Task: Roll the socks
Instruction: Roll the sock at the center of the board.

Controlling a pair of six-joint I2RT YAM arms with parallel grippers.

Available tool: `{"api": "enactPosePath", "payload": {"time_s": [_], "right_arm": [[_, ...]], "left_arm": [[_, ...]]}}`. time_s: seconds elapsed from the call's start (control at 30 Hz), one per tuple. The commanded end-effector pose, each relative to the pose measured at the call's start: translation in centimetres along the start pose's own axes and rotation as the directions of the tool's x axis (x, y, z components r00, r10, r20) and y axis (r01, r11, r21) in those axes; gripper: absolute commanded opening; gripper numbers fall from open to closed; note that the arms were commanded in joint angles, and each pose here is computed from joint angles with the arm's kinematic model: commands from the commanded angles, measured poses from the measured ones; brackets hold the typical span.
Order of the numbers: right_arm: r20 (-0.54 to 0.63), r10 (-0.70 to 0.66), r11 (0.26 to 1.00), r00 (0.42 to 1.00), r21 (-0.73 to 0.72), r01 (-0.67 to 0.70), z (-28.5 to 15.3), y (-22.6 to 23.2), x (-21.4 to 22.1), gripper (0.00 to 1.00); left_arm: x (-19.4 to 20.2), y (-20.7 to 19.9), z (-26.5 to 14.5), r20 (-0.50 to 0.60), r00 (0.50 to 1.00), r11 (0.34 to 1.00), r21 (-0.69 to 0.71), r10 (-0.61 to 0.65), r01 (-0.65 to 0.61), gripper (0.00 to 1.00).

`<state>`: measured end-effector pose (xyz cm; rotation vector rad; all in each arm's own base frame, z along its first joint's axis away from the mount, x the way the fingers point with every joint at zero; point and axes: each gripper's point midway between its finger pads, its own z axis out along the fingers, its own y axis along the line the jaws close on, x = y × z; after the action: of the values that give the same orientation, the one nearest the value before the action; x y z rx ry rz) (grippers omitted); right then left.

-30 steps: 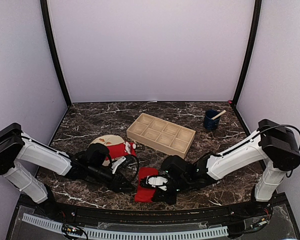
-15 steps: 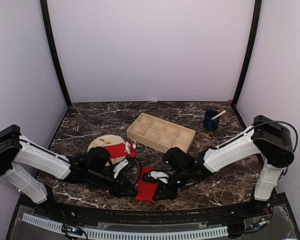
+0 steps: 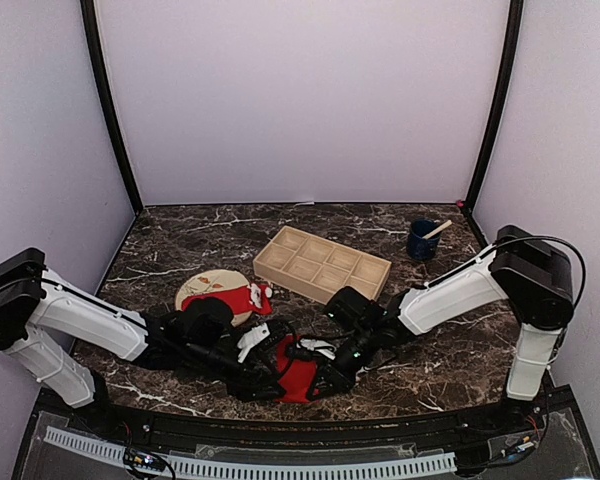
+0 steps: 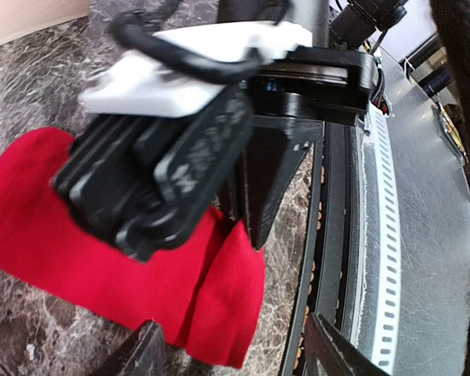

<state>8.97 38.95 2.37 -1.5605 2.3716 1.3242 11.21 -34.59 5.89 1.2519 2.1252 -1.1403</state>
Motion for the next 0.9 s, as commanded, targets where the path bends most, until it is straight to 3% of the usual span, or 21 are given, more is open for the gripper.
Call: {"api": "enactPosePath", "payload": {"time_s": [0.0, 0.43, 0.87], "right_arm": [[-0.019, 0.026, 0.999, 0.999, -0.041, -0.027, -0.2, 0.1, -0.1, 0.0], [-0.043, 0.04, 0.997, 0.998, -0.064, -0.043, -0.3, 0.0, 0.1, 0.0], [-0.055, 0.049, 0.996, 0.997, -0.071, -0.053, -0.3, -0.3, 0.2, 0.0]], "left_arm": [[0.1, -0.3, 0.6, -0.038, 0.997, 0.998, -0.012, 0.062, -0.063, 0.63], [1.5, -0.1, 2.7, -0.154, 0.976, 0.983, -0.072, 0.154, -0.166, 0.58], [2.8, -0.1, 3.5, -0.213, 0.959, 0.973, -0.098, 0.186, -0.21, 0.36]]}}
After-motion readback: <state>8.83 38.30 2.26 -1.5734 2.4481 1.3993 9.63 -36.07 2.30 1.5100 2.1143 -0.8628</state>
